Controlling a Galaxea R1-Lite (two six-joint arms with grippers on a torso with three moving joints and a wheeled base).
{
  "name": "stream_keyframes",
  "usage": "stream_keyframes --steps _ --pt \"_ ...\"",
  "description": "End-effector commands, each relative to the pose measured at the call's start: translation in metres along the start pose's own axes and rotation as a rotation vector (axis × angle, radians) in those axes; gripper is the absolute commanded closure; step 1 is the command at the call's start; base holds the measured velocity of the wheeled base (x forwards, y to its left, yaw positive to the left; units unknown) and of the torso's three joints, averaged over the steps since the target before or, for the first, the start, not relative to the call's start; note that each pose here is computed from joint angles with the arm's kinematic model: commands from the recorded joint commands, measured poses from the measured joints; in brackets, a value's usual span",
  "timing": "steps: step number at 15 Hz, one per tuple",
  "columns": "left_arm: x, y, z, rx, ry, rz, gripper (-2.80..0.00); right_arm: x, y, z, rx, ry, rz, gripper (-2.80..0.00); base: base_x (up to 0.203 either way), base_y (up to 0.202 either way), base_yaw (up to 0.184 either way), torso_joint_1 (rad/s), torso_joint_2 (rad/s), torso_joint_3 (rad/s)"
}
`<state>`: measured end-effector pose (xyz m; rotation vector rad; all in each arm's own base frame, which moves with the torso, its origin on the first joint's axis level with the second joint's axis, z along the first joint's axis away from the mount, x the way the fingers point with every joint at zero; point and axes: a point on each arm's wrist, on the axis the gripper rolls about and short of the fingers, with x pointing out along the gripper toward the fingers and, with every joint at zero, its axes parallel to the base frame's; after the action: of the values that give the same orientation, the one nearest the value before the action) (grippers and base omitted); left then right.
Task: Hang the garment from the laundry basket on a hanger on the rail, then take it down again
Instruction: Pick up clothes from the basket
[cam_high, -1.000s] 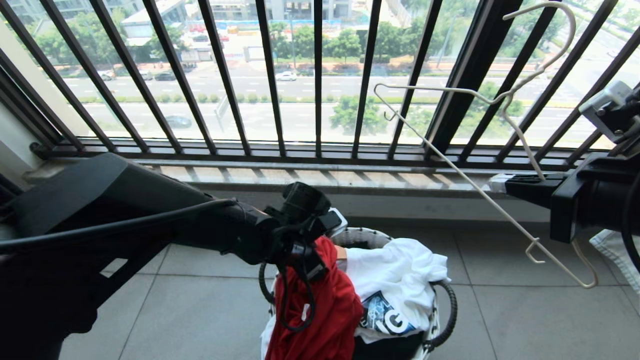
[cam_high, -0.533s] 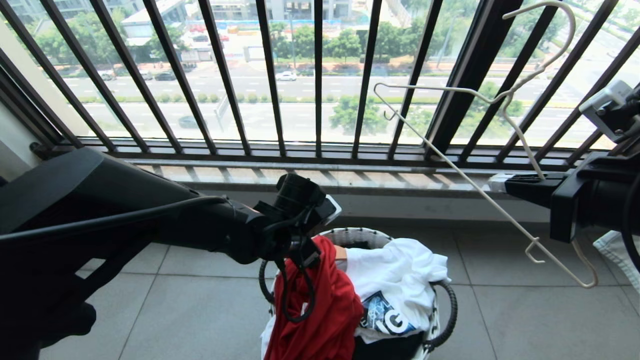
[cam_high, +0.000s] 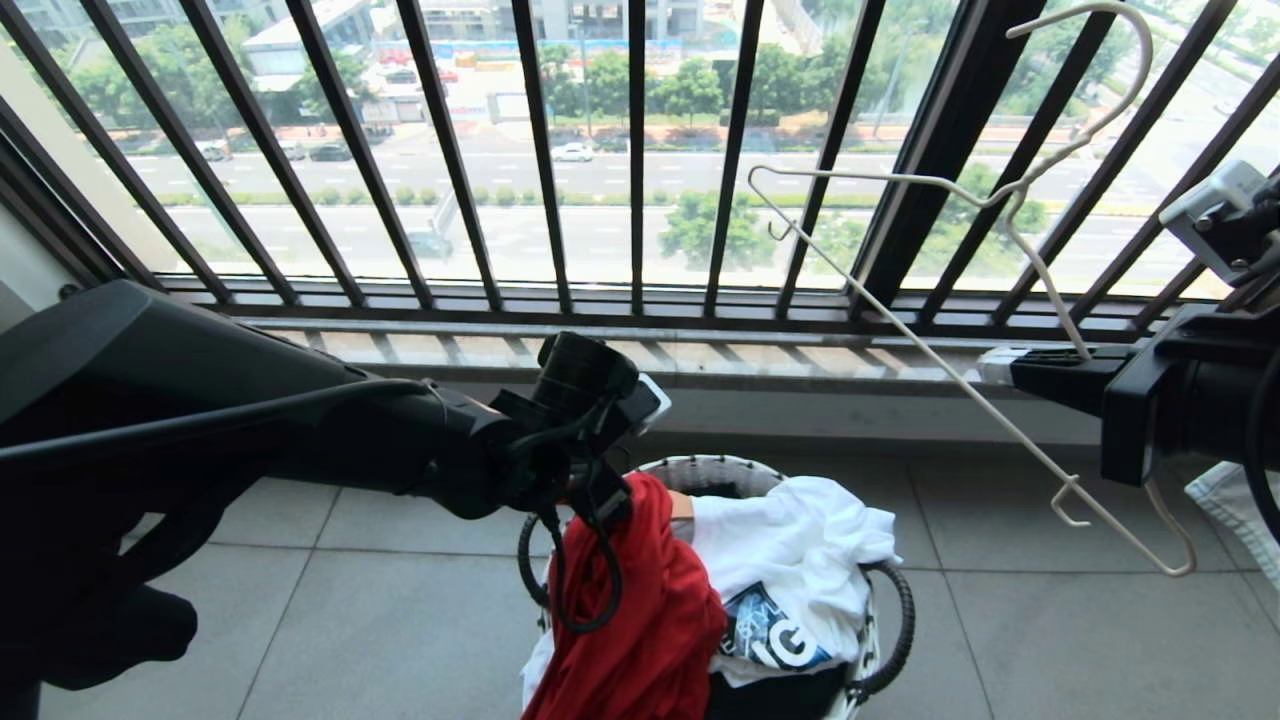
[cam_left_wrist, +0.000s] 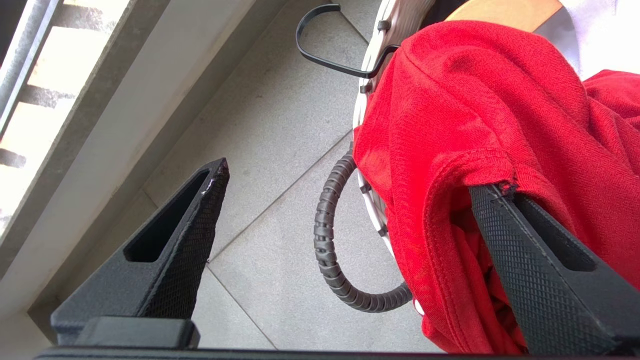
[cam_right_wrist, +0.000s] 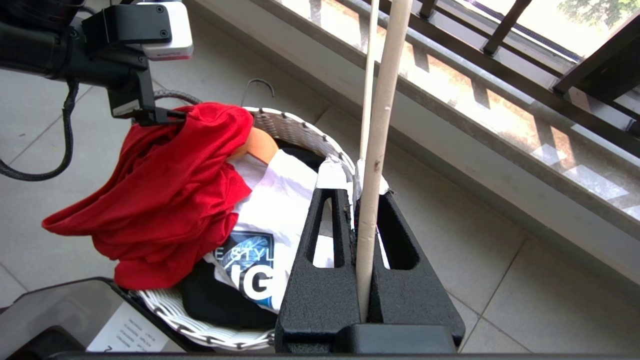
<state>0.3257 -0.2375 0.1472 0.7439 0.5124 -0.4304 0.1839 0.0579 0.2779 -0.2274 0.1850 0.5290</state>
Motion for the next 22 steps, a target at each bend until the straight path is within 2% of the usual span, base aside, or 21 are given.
stream_keyframes --steps 1,9,12,16,18,20,22 --pt "0.004 -0.008 -0.004 0.025 0.021 -0.018 -2.8 0.0 0.0 0.0 -0.002 -0.002 0.001 0.0 0.0 0.0 0.0 0.0 0.0 0.0" --pt "0.003 -0.021 -0.009 0.059 0.037 -0.049 -2.8 -0.001 0.0 0.001 -0.003 -0.004 0.001 0.0 0.0 0.0 0.0 0.0 0.0 0.0" --pt "0.014 -0.03 -0.012 0.071 0.05 -0.06 -2.8 -0.001 0.0 0.001 -0.003 -0.005 0.001 0.0 0.0 0.0 0.0 0.0 0.0 0.0" --pt "0.023 -0.033 -0.01 0.061 0.015 -0.036 -2.8 -0.001 0.0 0.001 -0.003 -0.005 0.001 0.0 0.0 0.0 0.0 0.0 0.0 0.0" --pt "0.031 -0.035 -0.011 0.072 0.031 0.03 -2.8 -0.001 0.0 0.001 -0.003 -0.005 0.001 0.0 0.0 0.0 0.0 0.0 0.0 0.0" --pt "0.028 -0.03 -0.008 0.062 0.002 0.05 -2.8 -0.001 0.0 0.0 -0.002 -0.003 0.001 0.0 0.0 0.0 0.0 0.0 0.0 0.0" --pt "0.03 -0.027 -0.009 0.055 0.007 0.06 -2.8 -0.001 0.0 0.001 -0.003 -0.004 0.001 0.0 0.0 0.0 0.0 0.0 0.0 0.0"
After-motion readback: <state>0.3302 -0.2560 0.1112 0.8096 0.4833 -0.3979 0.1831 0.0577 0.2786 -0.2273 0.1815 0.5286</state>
